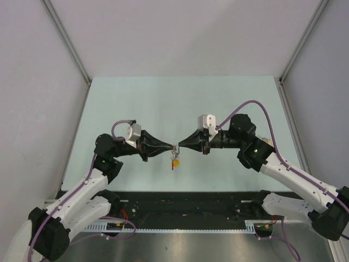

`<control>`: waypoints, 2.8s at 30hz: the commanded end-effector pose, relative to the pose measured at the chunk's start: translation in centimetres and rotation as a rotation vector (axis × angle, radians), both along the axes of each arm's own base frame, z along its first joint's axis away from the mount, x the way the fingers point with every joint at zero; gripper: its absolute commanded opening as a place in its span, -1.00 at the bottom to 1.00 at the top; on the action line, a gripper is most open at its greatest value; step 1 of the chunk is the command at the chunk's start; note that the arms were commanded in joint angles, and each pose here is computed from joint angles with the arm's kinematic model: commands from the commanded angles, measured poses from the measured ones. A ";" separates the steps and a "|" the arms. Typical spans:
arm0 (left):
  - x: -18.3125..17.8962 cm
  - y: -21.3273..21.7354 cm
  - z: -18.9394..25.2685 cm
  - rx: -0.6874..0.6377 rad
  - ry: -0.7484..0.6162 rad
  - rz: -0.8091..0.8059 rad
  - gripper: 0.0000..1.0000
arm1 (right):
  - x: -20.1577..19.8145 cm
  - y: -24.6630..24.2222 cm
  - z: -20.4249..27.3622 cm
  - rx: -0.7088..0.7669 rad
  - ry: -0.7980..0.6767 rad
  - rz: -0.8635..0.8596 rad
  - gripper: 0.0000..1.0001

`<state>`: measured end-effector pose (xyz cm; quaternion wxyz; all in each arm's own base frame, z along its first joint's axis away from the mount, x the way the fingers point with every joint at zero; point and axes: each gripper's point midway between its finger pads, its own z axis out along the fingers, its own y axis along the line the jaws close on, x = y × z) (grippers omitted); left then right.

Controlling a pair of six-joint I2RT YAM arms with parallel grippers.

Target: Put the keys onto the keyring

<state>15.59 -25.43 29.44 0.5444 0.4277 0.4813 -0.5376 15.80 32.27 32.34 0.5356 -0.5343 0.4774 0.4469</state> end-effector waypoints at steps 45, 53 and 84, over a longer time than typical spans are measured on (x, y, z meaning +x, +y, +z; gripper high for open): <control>-0.3 0.5 1.4 -0.052 -0.097 0.040 -0.99 | -0.3 0.2 1.1 0.038 0.012 0.015 -1.00; -0.3 0.6 1.5 -0.056 -0.101 0.043 -0.99 | -0.3 0.4 0.9 0.036 0.019 0.031 -1.00; -0.5 0.6 1.5 -0.058 -0.104 0.036 -0.99 | 0.3 0.2 1.0 0.035 0.024 -0.020 -1.00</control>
